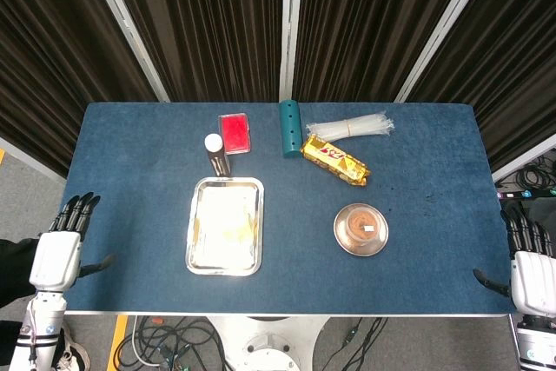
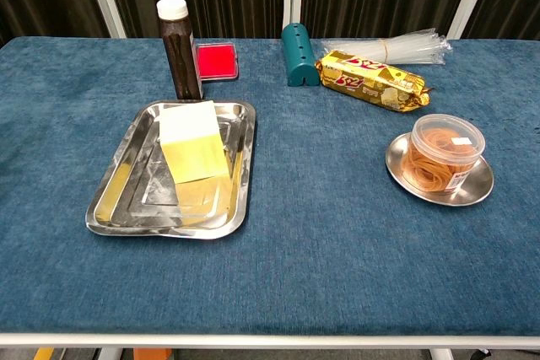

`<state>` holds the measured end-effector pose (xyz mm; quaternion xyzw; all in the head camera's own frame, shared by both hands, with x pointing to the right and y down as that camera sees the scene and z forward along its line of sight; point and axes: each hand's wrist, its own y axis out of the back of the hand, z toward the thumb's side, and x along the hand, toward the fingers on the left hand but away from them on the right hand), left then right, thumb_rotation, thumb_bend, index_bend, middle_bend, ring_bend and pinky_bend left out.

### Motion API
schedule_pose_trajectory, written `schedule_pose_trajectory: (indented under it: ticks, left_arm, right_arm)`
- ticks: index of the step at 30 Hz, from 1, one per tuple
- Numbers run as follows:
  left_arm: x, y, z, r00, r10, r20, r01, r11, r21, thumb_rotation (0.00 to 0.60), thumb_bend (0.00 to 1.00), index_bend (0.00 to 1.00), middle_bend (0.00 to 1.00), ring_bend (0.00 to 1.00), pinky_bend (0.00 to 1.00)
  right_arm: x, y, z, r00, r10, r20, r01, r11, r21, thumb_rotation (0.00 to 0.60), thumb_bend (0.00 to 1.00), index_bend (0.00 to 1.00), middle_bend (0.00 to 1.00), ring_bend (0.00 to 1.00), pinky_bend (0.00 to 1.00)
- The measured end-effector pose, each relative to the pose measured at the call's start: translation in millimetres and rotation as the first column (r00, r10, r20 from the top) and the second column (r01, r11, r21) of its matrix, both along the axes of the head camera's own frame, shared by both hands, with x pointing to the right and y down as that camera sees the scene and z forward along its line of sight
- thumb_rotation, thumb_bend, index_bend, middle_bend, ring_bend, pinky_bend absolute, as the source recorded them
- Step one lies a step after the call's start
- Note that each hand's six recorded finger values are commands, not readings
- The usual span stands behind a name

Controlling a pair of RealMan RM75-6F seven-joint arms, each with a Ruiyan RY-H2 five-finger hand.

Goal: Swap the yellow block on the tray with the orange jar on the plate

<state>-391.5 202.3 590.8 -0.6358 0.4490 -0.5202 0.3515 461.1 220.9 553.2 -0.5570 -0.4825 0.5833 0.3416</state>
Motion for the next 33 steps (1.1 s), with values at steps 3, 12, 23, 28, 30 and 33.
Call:
schedule_pose_trajectory:
  ticks: [3,12,23,28,30,33]
  left_arm:
    - [2,0,0,1.0,0.005,-0.006,-0.005,1.0,-0.003,0.6,0.06,0.06,0.04,0.0,0.18]
    - [30,-10,-1,0.992,0.07,-0.106,-0.074,0.997,-0.029,0.6,0.02,0.06,0.04,0.0,0.18]
    - [118,-29,16,0.93,0.213,-0.298,-0.25,0.964,-0.091,0.6,0.0,0.06,0.04,0.0,0.17]
    - [164,-33,33,0.894,0.276,-0.352,-0.343,0.929,-0.14,0.6,0.0,0.06,0.03,0.0,0.17]
    - [181,-34,39,0.88,0.298,-0.369,-0.373,0.915,-0.153,0.6,0.0,0.06,0.03,0.0,0.17]
    - [199,-36,49,0.868,0.321,-0.379,-0.408,0.897,-0.173,0.6,0.0,0.06,0.01,0.0,0.16]
  right_arm:
    - [0,-1,-1,1.0,-0.001,0.001,0.001,1.0,0.003,0.6,0.01,0.0,0.0,0.0,0.0]
    - [2,-6,-11,1.0,0.007,-0.001,-0.007,0.999,0.033,0.6,0.01,0.0,0.0,0.0,0.0]
    - [13,-10,-20,1.0,0.024,-0.015,-0.023,0.999,0.038,0.6,0.01,0.0,0.0,0.0,0.0]
    - [17,-9,-21,0.999,0.028,-0.018,-0.027,0.999,0.034,0.6,0.01,0.0,0.0,0.0,0.0]
    - [20,-7,-19,0.999,0.033,-0.02,-0.033,0.999,0.028,0.6,0.01,0.0,0.0,0.0,0.0]
    - [23,-6,-18,0.999,0.042,-0.021,-0.042,0.999,0.025,0.6,0.01,0.0,0.0,0.0,0.0]
